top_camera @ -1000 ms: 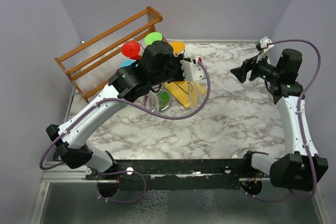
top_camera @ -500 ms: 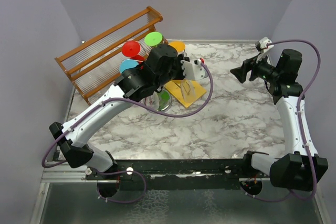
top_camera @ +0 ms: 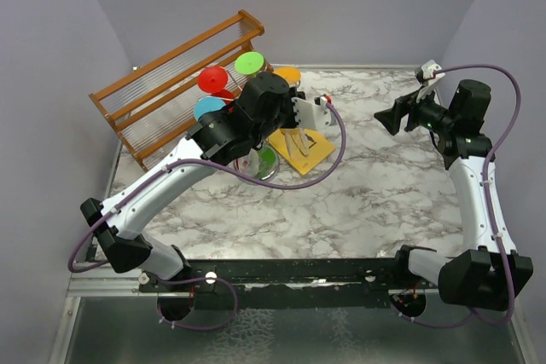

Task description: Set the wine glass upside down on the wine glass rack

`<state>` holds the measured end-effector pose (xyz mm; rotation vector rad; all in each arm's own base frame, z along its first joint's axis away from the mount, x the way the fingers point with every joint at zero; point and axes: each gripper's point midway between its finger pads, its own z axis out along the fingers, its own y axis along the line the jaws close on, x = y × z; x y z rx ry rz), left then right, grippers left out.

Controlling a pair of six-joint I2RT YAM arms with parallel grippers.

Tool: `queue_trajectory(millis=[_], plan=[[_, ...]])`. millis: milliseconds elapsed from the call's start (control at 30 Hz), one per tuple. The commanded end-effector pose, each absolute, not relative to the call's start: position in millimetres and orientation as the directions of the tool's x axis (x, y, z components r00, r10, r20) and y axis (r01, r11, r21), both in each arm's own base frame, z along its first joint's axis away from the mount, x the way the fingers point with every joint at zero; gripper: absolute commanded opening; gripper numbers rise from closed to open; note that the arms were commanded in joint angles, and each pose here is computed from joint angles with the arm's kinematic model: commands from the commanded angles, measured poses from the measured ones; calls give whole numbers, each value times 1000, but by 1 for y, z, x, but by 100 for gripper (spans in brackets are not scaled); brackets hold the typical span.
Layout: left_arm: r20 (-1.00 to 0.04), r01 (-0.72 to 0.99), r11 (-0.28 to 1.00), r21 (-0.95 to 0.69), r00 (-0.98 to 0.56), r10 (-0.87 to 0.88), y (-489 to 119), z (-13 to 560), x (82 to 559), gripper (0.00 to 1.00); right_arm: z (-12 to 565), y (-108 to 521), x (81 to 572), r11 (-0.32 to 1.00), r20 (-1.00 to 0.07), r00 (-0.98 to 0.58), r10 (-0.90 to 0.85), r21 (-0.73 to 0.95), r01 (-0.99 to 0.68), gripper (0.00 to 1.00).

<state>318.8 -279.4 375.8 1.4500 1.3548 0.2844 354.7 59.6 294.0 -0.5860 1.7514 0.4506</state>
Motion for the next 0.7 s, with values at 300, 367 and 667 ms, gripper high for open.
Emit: queue_trajectory(millis=[300, 367, 667], plan=[[-449, 573, 166, 803, 398, 800, -260, 401, 290, 0, 300, 60, 353, 798, -973, -167, -159, -27, -603, 73], [-450, 572, 164, 804, 404, 797, -259, 402, 288, 0, 300, 60, 353, 798, -973, -167, -159, -27, -603, 73], [-443, 592, 109, 799, 455, 772, -261, 402, 277, 0, 298, 59, 353, 798, -972, -171, -160, -25, -602, 73]])
